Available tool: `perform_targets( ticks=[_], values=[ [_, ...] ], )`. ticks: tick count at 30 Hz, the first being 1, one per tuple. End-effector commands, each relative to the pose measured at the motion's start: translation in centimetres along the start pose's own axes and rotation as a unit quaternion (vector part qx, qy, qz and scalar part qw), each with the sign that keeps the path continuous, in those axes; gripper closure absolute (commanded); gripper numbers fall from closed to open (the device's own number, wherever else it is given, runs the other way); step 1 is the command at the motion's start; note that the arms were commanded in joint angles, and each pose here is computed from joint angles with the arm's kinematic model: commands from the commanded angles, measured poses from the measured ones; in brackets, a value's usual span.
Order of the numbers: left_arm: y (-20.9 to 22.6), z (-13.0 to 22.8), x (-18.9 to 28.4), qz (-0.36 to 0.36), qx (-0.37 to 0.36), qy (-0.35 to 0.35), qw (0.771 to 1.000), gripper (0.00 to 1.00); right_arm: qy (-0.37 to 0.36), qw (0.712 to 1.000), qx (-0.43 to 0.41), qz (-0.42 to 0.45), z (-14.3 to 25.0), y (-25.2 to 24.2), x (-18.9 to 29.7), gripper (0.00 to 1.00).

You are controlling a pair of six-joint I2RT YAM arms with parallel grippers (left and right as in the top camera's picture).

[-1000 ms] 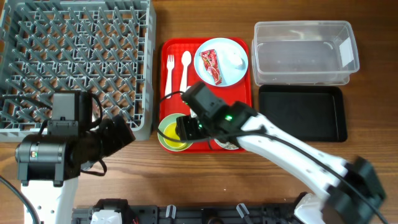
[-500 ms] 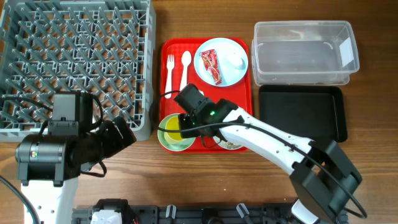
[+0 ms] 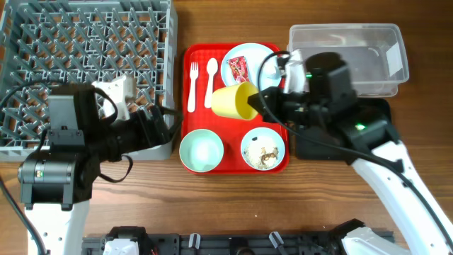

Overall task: Sort waste into correct bins and load items into the dishwasher rack
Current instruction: 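Grasp the yellow cup from the green bowl with the right gripper, then hand the yellow cup from the right gripper to the left gripper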

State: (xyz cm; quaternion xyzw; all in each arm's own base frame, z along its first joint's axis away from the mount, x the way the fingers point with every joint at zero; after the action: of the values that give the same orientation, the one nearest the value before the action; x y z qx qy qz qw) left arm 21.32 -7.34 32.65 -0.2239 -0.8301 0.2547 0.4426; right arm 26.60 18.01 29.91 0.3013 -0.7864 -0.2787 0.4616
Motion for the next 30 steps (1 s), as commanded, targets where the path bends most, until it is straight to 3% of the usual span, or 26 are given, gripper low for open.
perform_targets(
  ticks=[1,4,9,26,30],
  values=[
    [-4.7,0.4,0.8,0.226,-0.063,0.042,0.971,0.05,0.048,0.988,0.078,-0.122,0.7,2.4,1.2,0.96],
    [-6.5,0.5,1.9,0.314,-0.084,0.055,0.944,0.0,0.074,0.96,0.143,-0.23,1.2,4.9,2.0,0.96],
    [-7.6,1.0,2.9,0.374,-0.086,0.075,0.92,0.0,0.084,0.917,0.198,-0.335,1.2,7.5,3.6,0.96],
    [-8.5,1.6,4.0,0.435,-0.087,0.096,0.891,0.03,0.093,0.897,0.218,-0.373,1.9,10.1,3.7,0.95],
    [-8.6,1.6,4.2,0.442,-0.088,0.098,0.887,0.16,0.081,0.905,0.215,-0.358,1.8,10.2,3.2,0.96]
  ],
)
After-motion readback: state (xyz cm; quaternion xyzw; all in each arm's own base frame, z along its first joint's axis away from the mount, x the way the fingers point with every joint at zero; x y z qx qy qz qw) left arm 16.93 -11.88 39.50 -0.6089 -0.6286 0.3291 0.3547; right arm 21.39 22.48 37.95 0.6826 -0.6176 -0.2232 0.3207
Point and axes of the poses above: each gripper's point midway between its finger pads, its own x axis back along the fingers, its own y axis along the line the jaws close on, z = x × y, the point moved 6 cm from there along x, back along the fingers, and after that the axes turned 4 degrees about -x, right-handed, at the moved point
